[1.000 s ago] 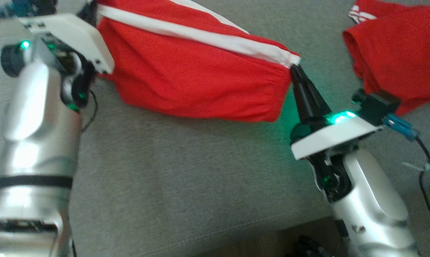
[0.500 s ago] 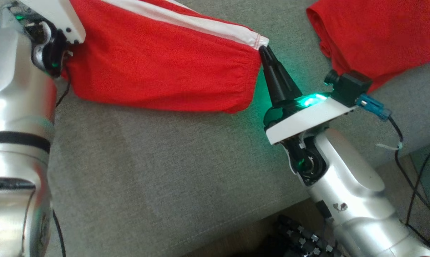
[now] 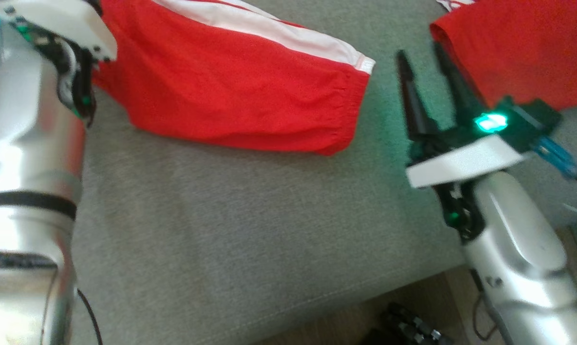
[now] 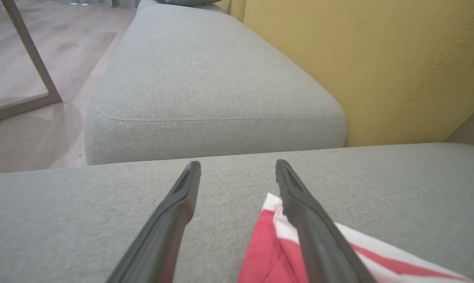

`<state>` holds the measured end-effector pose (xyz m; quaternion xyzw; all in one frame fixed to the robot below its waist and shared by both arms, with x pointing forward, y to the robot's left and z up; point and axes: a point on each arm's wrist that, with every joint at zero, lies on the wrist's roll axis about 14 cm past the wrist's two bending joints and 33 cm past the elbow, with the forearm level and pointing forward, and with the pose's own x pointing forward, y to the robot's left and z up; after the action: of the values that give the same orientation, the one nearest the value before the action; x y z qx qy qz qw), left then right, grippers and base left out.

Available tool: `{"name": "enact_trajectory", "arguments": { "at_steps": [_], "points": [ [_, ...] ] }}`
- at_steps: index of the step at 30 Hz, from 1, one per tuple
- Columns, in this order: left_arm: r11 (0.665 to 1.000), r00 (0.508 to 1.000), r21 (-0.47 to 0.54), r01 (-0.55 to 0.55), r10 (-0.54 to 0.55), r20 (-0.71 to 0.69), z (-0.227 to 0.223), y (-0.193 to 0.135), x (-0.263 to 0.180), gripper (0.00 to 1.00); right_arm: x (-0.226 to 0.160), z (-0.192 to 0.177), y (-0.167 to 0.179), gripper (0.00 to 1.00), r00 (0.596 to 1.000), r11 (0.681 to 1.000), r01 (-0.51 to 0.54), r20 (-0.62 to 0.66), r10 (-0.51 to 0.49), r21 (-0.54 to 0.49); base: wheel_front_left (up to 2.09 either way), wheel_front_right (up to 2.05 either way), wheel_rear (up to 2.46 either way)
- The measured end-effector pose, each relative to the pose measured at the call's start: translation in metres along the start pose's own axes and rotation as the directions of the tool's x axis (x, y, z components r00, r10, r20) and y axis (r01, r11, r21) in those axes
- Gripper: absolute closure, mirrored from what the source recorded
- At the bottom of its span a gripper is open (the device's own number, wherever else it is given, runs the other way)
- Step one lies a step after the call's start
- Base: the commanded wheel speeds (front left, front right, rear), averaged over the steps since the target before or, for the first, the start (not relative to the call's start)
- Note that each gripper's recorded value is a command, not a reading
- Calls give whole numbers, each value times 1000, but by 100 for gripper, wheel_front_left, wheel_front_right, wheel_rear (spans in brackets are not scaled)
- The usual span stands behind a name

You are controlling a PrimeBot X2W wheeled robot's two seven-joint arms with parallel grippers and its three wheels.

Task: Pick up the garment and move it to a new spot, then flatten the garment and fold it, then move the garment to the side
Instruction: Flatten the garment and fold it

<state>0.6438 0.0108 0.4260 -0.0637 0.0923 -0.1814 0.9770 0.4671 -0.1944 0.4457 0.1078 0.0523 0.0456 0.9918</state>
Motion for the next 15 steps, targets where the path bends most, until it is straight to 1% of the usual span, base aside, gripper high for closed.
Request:
{"name": "enact_trajectory", "arguments": {
  "at_steps": [2,7,10,15],
  "points": [
    [999,999,20,-26,26,25,4,6,-13,0,-7,11,-4,0,999,999,14,38,-12,-43,0,0,0],
    [993,982,59,-102,91,165,32,21,-55,0,-22,26,-6,0,996,993,39,90,-29,-109,0,0,0],
    [985,968,81,-151,131,212,36,27,-91,0,-29,34,-5,0,995,991,45,93,-33,-129,0,0,0],
    [969,950,85,-233,208,232,31,39,-151,0,-44,33,2,0,998,990,42,58,-34,-133,0,0,0]
  ]
}}
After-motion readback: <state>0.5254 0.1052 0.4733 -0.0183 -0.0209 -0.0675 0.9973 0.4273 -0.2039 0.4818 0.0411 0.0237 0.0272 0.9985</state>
